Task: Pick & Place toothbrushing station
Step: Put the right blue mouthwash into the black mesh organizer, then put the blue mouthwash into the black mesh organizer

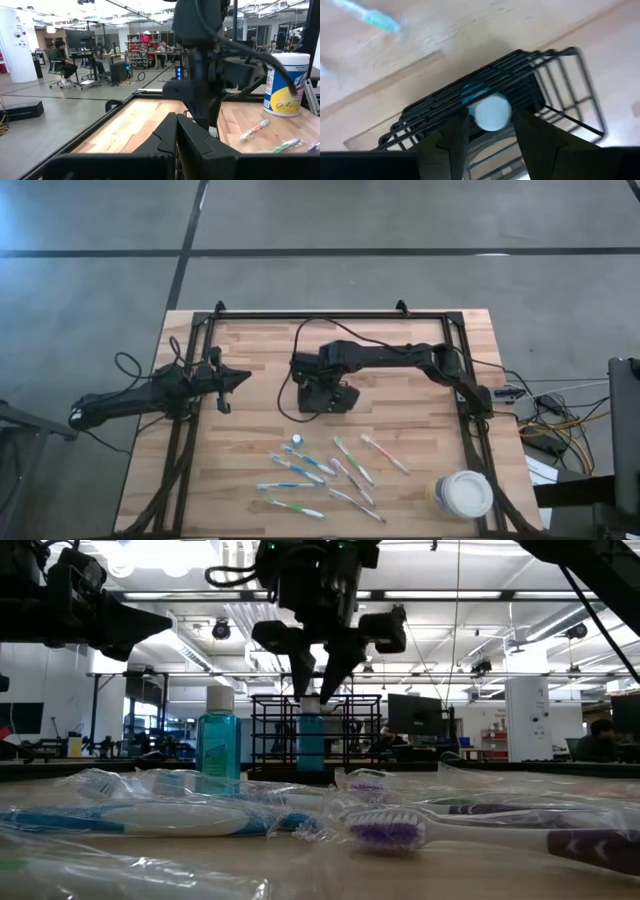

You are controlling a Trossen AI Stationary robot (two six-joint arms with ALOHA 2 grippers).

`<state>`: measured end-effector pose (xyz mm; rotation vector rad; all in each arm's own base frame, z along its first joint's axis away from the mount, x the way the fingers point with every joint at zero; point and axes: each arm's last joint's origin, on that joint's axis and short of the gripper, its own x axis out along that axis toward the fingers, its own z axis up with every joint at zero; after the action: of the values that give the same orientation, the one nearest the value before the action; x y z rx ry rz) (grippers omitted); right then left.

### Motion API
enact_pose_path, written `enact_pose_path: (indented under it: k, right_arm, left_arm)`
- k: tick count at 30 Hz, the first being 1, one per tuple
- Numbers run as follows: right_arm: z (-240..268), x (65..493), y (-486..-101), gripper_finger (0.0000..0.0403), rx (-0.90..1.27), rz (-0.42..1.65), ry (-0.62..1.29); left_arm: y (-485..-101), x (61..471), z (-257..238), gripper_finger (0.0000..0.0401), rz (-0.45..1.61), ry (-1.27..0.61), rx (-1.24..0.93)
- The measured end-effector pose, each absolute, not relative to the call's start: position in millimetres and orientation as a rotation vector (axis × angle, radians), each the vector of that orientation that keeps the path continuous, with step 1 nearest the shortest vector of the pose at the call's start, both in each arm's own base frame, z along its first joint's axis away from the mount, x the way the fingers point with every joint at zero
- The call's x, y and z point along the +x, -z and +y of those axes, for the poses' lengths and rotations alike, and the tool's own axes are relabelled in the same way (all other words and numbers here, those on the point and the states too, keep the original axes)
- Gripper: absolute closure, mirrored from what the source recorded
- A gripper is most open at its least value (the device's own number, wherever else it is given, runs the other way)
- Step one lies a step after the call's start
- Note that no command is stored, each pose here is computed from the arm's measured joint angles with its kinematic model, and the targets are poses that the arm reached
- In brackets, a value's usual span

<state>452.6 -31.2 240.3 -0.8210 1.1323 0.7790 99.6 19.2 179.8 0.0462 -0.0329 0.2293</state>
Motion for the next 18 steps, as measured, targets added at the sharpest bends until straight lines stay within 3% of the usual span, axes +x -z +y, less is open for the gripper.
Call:
enact_pose_path:
  k: [6, 10, 15, 18]
  right_arm:
    - [-31, 452, -257, 0.0245, -0.803, 1.128, -0.755]
    - [-35, 449, -278, 0.0249, -0.653, 1.080, -0.697]
    - [-54, 425, -351, 0.0269, -0.325, 0.798, -0.684]
    - [-58, 401, -394, 0.0291, -0.277, 0.637, -0.626]
  left_arm:
    - [-180, 100, 19, 0.0389, -0.034, -0.229, 0.043]
    - [-180, 100, 19, 0.0389, -0.035, -0.229, 0.044]
    - [-182, 99, 19, 0.0389, -0.051, -0.229, 0.050]
    - [-182, 99, 19, 0.0389, -0.053, -0.230, 0.044]
